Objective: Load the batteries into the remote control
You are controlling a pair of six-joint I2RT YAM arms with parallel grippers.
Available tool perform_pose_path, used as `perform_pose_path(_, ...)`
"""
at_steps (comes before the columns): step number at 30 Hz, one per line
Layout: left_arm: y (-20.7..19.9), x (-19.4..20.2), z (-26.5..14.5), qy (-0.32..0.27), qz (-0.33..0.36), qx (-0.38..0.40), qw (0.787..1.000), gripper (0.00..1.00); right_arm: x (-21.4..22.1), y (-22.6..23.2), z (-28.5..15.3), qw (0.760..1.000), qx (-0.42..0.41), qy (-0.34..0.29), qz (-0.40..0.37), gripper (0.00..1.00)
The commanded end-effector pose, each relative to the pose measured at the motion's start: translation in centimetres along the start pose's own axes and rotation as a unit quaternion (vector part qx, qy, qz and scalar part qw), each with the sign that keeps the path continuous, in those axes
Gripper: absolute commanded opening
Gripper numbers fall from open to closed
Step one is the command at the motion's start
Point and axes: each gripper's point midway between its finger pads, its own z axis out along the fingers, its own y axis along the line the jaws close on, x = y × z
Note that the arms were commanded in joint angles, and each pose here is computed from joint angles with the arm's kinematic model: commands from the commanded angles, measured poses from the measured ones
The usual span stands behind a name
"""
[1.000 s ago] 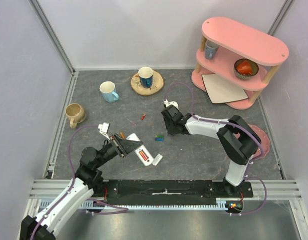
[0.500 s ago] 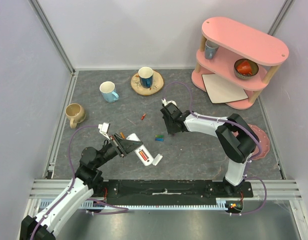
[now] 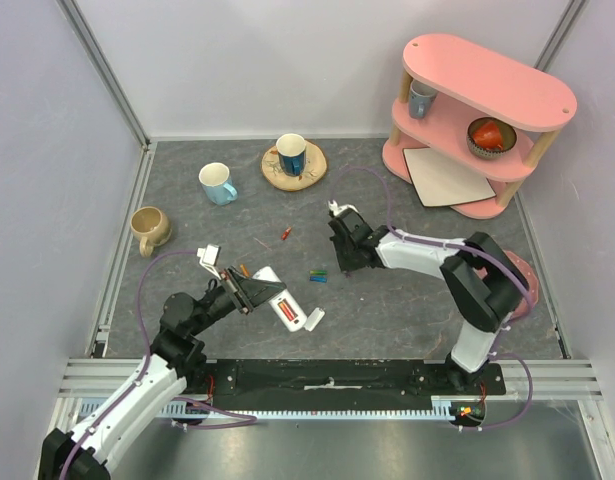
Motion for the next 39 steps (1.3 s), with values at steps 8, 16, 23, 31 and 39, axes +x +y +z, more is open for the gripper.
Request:
perform_pose_path(8, 5.3, 2.0, -0.4, 0.021, 0.007, -0.052, 0.998, 0.02, -3.0, 3.9, -15.7, 0.974, -0.060, -0.205, -0.077, 0.00)
perform_pose_path(16, 4.2, 1.5, 1.2, 0.022, -0.007, -0.015, 1.000, 0.02, -3.0, 5.7, -22.5, 0.929, -0.162, -0.333, -0.023, 0.00)
perform_pose_path(23, 2.4, 1.2, 2.1, 0.025, -0.002, 0.035, 0.999, 0.02, -3.1, 7.9, -24.7, 0.916, -0.195, -0.350, -0.036, 0.00)
perform_pose_path(31, 3.3, 1.1, 2.8, 0.031, -0.016, 0.008, 0.999, 0.02, -2.7, 11.5, -25.4, 0.905, -0.213, -0.364, -0.049, 0.00)
perform_pose_path(39, 3.3, 0.9, 3.2, 0.031, -0.027, -0.004, 0.999, 0.02, -3.5, 14.4, -25.1, 0.903, -0.193, -0.378, -0.074, 0.00)
